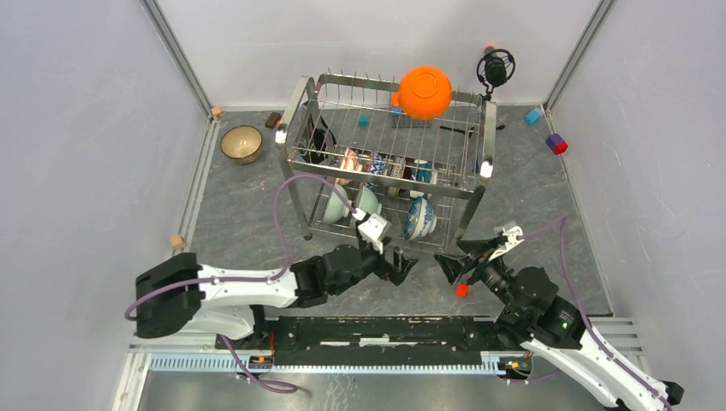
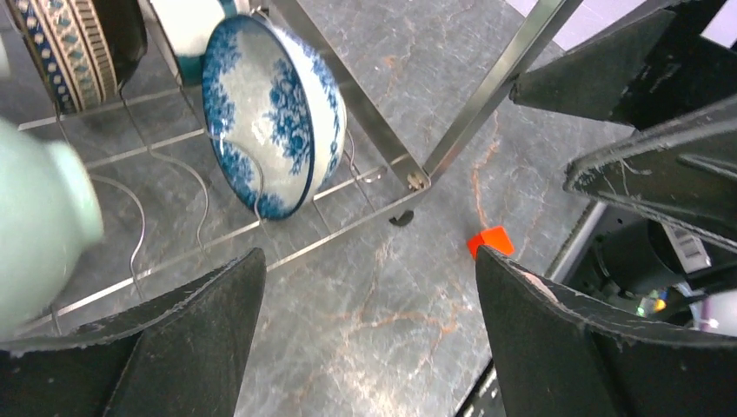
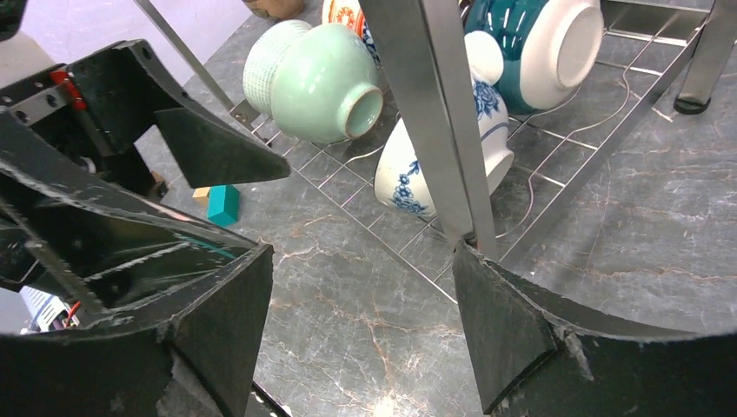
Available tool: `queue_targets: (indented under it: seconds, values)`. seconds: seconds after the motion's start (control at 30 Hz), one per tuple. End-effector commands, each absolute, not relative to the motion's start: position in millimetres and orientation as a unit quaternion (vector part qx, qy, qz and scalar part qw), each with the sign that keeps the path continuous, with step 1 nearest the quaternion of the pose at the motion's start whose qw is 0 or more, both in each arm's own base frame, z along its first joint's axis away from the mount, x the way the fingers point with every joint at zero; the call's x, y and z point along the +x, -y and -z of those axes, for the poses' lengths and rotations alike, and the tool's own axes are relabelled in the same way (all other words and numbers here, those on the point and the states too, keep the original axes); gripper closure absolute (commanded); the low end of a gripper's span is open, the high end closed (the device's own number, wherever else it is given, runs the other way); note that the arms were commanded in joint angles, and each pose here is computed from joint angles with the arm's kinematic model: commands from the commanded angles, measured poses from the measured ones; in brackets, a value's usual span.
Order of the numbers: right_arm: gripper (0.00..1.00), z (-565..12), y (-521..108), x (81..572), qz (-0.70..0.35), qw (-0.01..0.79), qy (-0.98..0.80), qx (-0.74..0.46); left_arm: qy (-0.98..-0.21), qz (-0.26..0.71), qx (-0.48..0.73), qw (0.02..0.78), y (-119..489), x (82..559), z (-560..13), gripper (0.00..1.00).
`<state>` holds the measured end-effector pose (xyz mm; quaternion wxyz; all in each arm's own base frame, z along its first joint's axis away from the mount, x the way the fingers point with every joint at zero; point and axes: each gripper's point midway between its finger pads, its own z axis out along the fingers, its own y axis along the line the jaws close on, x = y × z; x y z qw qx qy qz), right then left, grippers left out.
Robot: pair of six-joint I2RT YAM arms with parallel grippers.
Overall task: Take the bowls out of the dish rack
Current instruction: Pick up the bowl from the dish rack.
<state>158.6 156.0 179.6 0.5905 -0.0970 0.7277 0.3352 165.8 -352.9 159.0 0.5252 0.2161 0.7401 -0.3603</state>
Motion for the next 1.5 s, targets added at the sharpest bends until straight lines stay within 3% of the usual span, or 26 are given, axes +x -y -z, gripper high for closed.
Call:
queue_targets:
  seconds: [0.0,0.27,0.77,1.17,1.47]
  values:
    - [0.19,-228.9,-135.1,151.3,-0.362,0.649,-0.665,-0.071,-0.695,0.342,0.23,0.589,375.7,186.4,-196.9,0.06]
    - [0.2,-228.4,-134.3,152.1,-0.36,0.652,-0.664,-0.069,-0.71,0.318,0.263,0.57,402.8,200.4,-184.0,0.21]
    - [0.2,-227.2,-135.9,151.0,-0.363,0.652,-0.661,-0.075,-0.746,0.34,0.229,0.525,410.7,232.9,-149.0,0.27]
    - [0.2,-226.6,-137.8,149.6,-0.365,0.65,-0.661,-0.081,-0.751,0.379,0.216,0.496,416.6,240.2,-127.3,0.41]
    - [0.2,-226.0,-138.5,149.1,-0.367,0.649,-0.661,-0.083,-0.752,0.407,0.199,0.479,415.6,247.1,-115.3,0.56]
